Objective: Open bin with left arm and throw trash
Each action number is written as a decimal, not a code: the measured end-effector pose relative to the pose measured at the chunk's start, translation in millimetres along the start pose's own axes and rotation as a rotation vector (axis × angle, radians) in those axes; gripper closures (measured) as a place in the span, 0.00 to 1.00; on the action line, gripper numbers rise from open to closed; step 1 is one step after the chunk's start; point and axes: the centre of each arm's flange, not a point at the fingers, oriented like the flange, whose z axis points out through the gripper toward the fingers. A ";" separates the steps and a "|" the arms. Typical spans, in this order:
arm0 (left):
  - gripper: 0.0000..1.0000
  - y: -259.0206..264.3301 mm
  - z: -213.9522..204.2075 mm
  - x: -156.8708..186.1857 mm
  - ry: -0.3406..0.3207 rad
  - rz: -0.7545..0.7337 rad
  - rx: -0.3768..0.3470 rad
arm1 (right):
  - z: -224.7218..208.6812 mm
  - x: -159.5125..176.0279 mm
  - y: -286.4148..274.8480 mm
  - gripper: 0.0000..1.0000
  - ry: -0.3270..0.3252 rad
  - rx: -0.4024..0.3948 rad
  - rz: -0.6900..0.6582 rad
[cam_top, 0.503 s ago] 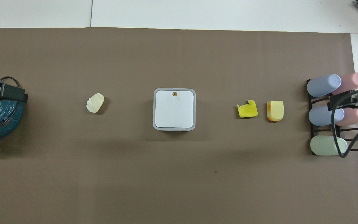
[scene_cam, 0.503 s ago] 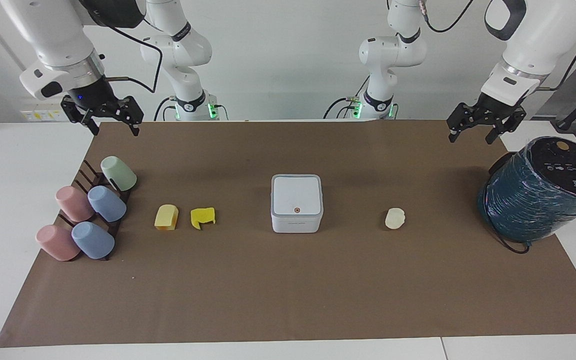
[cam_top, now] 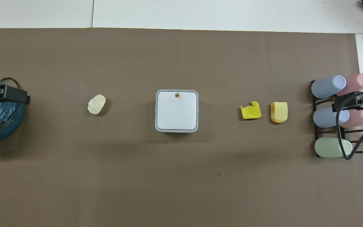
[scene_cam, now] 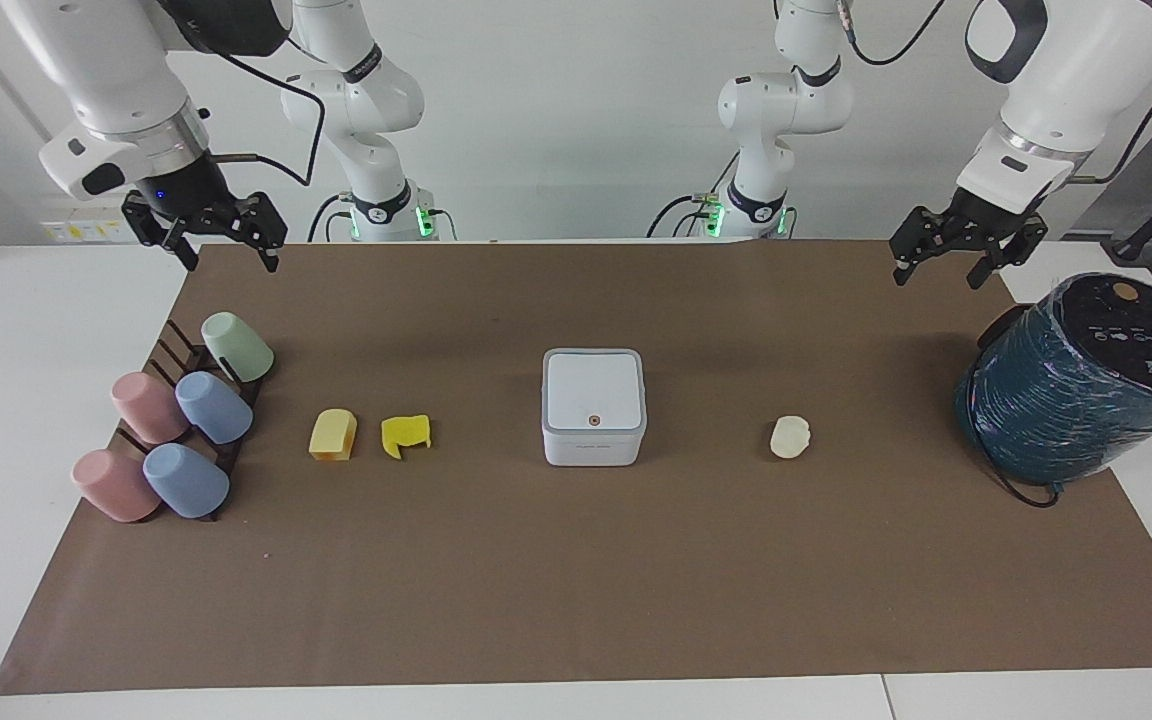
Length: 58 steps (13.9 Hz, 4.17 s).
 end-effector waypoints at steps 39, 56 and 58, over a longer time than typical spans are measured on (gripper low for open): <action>0.99 366.6 200.5 32.0 0.276 0.199 -0.129 | 319.0 57.9 -25.7 0.00 0.074 0.001 -0.109; 0.99 343.3 146.3 -25.6 -0.068 0.176 0.010 | 173.1 55.9 -111.1 0.90 0.088 0.108 0.048; 0.99 320.7 141.6 -24.6 -0.108 0.144 0.028 | 138.6 47.1 -168.8 0.90 0.115 0.166 0.143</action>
